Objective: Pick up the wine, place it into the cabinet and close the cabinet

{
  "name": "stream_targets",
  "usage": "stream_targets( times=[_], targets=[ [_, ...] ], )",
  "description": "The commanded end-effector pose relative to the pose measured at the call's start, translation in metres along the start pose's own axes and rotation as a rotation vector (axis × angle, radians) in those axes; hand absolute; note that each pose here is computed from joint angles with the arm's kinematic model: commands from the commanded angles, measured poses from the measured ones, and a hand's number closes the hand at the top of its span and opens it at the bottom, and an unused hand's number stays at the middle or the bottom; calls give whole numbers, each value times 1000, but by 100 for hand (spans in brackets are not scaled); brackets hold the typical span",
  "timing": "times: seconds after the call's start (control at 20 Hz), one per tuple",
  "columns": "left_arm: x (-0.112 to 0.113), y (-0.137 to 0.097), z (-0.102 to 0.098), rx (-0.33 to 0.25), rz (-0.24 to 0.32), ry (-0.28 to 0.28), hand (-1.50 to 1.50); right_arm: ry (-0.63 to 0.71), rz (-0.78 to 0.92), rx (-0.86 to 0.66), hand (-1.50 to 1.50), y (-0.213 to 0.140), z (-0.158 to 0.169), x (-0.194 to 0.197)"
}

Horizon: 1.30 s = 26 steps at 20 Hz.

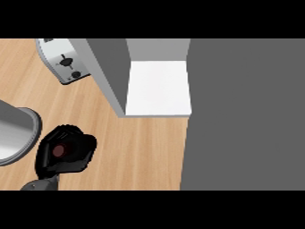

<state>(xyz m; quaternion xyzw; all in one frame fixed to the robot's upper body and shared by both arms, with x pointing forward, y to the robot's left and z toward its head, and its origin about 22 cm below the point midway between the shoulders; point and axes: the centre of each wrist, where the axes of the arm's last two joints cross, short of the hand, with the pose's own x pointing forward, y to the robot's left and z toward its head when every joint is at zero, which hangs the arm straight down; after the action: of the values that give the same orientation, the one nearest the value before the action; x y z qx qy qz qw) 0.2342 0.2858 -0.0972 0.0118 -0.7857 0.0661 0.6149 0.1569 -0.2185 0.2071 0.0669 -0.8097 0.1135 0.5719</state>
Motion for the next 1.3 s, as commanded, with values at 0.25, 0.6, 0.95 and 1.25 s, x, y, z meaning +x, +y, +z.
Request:
stream_targets(
  times=[0.25,0.6,0.95,1.25],
  targets=[
    [41,9,-7,-78,-12,-148,150,-32,-50,34,-150,4,23,7],
    [89,-25,0,-176,123,-115,150,-22,-46,57,-150,-1,29,19],
    [143,-88,-14,-208,106,-109,150,-15,-52,31,-150,0,20,9],
    [161,-109,-28,-260,141,-56,150,-27,-49,38,-150,-5,23,10]
  ],
)
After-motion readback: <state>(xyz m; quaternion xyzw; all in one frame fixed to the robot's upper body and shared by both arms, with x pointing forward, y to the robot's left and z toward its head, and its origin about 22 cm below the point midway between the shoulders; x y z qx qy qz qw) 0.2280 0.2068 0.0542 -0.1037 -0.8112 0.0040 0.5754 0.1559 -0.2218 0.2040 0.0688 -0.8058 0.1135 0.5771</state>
